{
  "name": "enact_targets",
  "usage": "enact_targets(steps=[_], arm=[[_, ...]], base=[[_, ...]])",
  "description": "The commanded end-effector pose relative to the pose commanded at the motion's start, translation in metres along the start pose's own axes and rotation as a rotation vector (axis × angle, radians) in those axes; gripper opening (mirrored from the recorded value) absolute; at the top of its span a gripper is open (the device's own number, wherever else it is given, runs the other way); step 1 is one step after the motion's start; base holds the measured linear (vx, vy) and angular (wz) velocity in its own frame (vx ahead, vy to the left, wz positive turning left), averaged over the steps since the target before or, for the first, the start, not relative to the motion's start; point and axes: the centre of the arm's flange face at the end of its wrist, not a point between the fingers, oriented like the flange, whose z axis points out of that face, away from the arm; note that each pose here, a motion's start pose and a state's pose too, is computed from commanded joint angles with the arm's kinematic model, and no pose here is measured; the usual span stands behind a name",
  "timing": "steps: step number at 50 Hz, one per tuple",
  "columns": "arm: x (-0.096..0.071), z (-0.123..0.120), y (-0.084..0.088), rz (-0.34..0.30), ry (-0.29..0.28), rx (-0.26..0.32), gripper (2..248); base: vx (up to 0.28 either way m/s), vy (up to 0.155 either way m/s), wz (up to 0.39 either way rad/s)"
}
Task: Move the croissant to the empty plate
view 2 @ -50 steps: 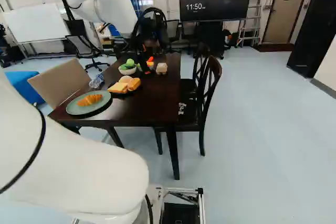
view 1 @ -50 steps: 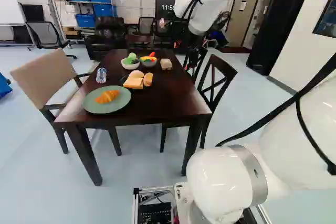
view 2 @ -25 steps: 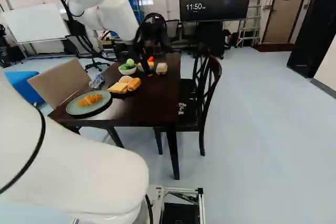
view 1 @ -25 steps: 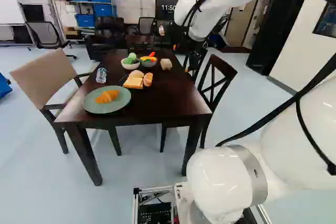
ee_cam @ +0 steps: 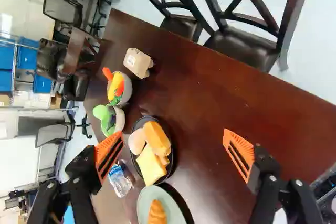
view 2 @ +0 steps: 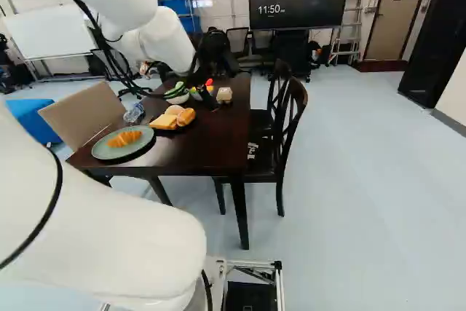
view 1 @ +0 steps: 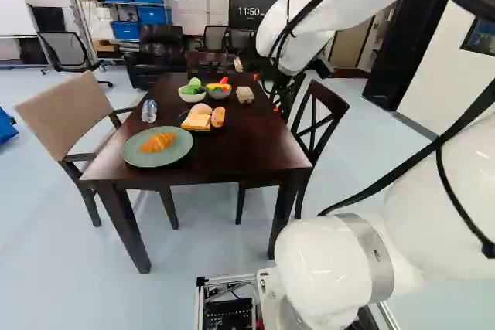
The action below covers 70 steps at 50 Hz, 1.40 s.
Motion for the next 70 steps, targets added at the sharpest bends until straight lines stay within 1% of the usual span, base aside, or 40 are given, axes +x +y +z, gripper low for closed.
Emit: enact_targets(steps=[19,37,53,70], arm=[[-0.016,0.020,0.032,-0.172,0.052,0.054,247],[-0.037,0.037,0.070,-0.374,0.123,0.108,247],[-0.056,0.046,0.105,-0.548,0.192,0.146,247],[-0.074,0.049,0.136,-0.701,0.260,0.171,247]], base=[[0.000,0.000,0.000],[0.000,0.000,0.000],[0.000,0.000,0.000],[0.000,0.000,0.000]])
